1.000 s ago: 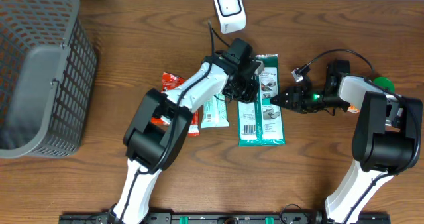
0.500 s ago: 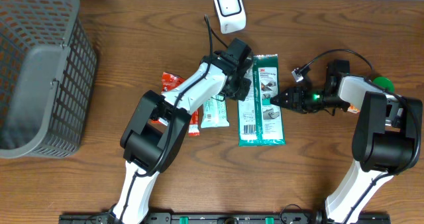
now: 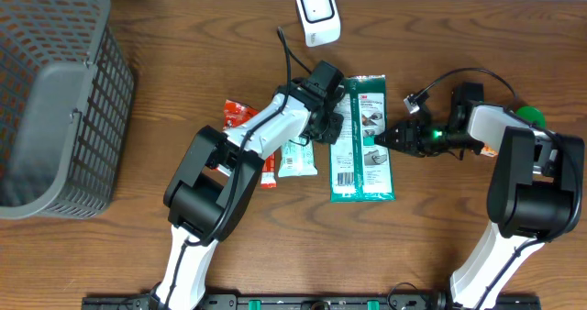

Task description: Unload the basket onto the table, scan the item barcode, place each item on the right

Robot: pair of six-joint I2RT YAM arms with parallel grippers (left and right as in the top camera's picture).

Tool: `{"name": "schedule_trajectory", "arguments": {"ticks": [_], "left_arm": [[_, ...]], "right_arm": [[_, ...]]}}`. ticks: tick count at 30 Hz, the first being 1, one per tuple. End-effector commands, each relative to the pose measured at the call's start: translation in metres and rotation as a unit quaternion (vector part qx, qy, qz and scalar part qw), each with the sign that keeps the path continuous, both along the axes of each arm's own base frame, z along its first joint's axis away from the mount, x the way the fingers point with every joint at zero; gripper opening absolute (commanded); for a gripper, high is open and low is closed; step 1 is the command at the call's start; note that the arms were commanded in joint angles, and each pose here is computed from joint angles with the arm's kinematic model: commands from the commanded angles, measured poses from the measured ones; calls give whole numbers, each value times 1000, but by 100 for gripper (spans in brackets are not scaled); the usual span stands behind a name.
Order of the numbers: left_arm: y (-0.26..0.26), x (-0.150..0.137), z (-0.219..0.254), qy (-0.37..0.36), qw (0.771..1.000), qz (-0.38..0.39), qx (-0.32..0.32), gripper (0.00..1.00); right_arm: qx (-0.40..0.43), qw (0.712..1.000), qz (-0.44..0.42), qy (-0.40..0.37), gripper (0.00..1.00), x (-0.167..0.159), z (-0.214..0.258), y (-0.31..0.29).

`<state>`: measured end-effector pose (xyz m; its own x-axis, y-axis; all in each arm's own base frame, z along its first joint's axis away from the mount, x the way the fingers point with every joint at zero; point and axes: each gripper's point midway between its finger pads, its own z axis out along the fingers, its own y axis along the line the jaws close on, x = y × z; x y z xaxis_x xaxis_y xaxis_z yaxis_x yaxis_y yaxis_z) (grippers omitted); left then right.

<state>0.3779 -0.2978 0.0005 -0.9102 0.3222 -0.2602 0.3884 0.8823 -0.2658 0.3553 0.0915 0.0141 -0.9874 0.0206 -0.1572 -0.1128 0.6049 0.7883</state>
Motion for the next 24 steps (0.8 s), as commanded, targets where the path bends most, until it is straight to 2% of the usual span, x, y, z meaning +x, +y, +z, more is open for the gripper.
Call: {"name": "schedule_trajectory", "arguments": {"ticks": [1,17,24], "left_arm": [[5,-21,-32,36,999,-1,26,7],[0,-28,-38,42,999,-9,31,7],[0,-28,-38,42,999,-9,31,7]], "right_arm": [[-49,998,10,31,54,-15,-25,0],[-33,999,35,7,37,-13,-21,24],[-34,998,50,-1,36,-14,-22,34]]}}
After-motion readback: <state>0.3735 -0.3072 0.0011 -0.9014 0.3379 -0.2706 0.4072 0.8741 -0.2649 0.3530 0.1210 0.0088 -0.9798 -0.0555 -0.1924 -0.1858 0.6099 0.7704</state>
